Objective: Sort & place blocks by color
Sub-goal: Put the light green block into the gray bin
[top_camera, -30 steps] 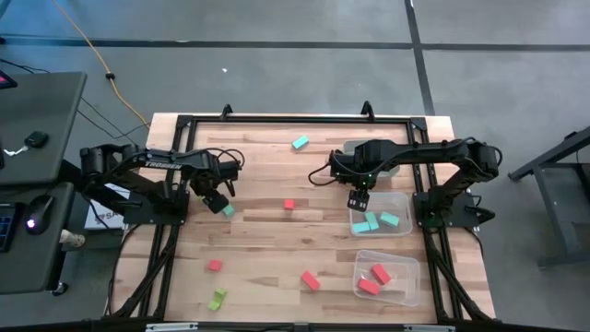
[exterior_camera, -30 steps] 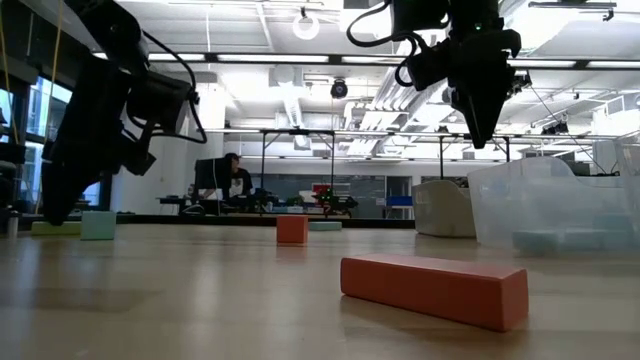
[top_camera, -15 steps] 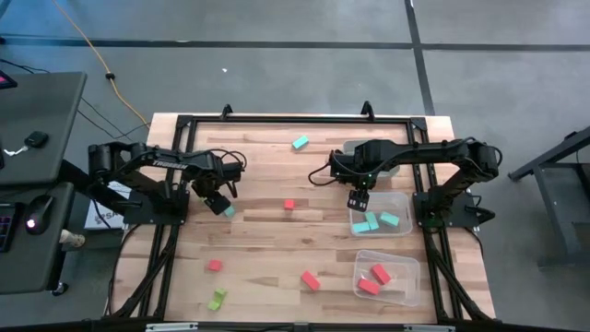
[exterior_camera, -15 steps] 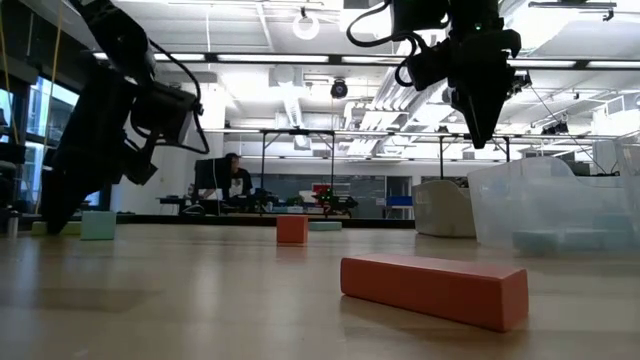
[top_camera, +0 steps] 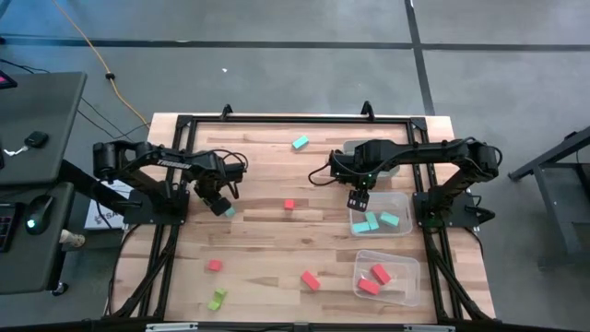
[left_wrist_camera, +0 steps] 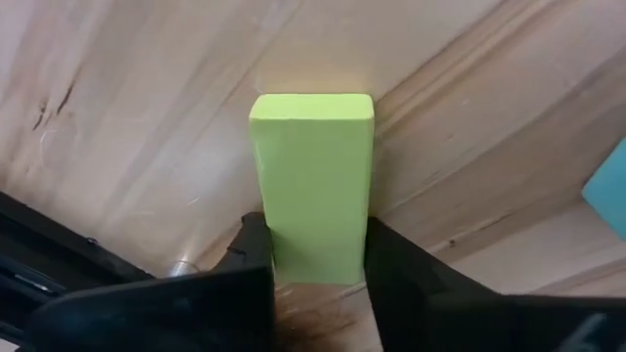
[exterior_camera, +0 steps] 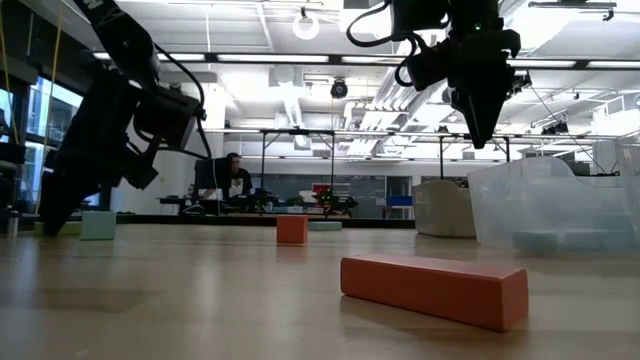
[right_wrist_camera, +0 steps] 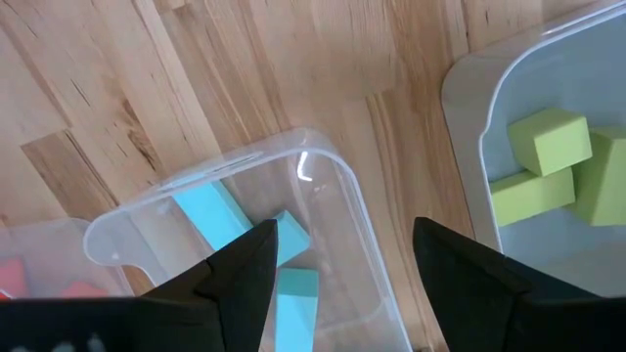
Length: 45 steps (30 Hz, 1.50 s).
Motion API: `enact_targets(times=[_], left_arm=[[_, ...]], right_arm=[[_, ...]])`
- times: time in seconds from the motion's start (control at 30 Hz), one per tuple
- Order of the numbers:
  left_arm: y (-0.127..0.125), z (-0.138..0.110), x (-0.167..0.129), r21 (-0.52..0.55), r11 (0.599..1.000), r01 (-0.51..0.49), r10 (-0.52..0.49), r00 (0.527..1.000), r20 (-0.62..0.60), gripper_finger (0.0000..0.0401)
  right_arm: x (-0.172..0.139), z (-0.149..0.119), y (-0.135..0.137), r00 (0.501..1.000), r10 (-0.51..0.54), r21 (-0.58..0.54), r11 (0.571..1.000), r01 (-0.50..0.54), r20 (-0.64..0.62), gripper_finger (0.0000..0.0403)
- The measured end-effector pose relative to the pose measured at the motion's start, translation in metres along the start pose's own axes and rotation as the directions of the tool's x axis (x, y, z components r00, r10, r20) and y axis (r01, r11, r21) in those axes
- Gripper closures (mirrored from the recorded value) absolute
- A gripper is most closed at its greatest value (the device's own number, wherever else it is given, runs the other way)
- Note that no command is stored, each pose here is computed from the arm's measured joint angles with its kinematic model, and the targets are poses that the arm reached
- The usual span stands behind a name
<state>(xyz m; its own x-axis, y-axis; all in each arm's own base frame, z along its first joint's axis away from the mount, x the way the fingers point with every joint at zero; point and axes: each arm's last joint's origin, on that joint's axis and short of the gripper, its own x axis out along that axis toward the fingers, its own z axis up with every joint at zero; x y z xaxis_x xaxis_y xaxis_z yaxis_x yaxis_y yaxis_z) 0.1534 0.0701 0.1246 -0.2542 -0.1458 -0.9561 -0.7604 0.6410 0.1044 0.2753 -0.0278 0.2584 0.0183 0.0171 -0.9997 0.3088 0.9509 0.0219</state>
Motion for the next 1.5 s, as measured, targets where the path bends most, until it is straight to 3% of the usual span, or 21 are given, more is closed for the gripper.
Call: enact_targets(times=[0.2,0.4,0.77,0.97,1.23,1.37,1.5], left_arm=[[0.000,0.000,0.000,0.015,1.000,-0.004,0.004,1.000,-0.001,0.0395],[-0.004,0.001,-0.005,0.043,0.999,-0.012,0.011,1.000,0.021,0.0399],[-0.014,0.008,-0.053,0.074,0.994,0.077,-0.092,0.967,0.235,0.0400],[-0.017,0.008,-0.084,0.104,0.986,0.132,-0.160,0.923,0.350,0.0401],[-0.021,0.007,-0.123,0.175,0.971,0.164,-0.230,0.845,0.482,0.0401],[-0.027,0.008,-0.140,0.234,0.962,0.144,-0.252,0.800,0.544,0.0401],[-0.032,0.008,-0.157,0.287,0.953,0.099,-0.262,0.749,0.609,0.0401]], right_arm=[[0.000,0.001,0.000,1.000,0.001,0.000,1.000,-0.001,0.007,0.0174],[0.000,0.001,0.001,1.000,0.016,0.000,1.000,-0.016,0.007,0.0174],[0.000,0.005,0.002,0.998,0.039,0.046,0.998,-0.041,0.044,0.0174],[0.000,0.008,0.004,0.994,0.086,0.053,0.995,-0.090,0.073,0.0174],[-0.003,0.021,0.007,0.972,0.116,0.132,0.981,-0.145,0.205,0.0173],[-0.005,0.029,0.009,0.945,0.164,0.132,0.969,-0.207,0.283,0.0168],[-0.010,0.041,0.011,0.887,0.238,0.085,0.952,-0.293,0.395,0.0159]])
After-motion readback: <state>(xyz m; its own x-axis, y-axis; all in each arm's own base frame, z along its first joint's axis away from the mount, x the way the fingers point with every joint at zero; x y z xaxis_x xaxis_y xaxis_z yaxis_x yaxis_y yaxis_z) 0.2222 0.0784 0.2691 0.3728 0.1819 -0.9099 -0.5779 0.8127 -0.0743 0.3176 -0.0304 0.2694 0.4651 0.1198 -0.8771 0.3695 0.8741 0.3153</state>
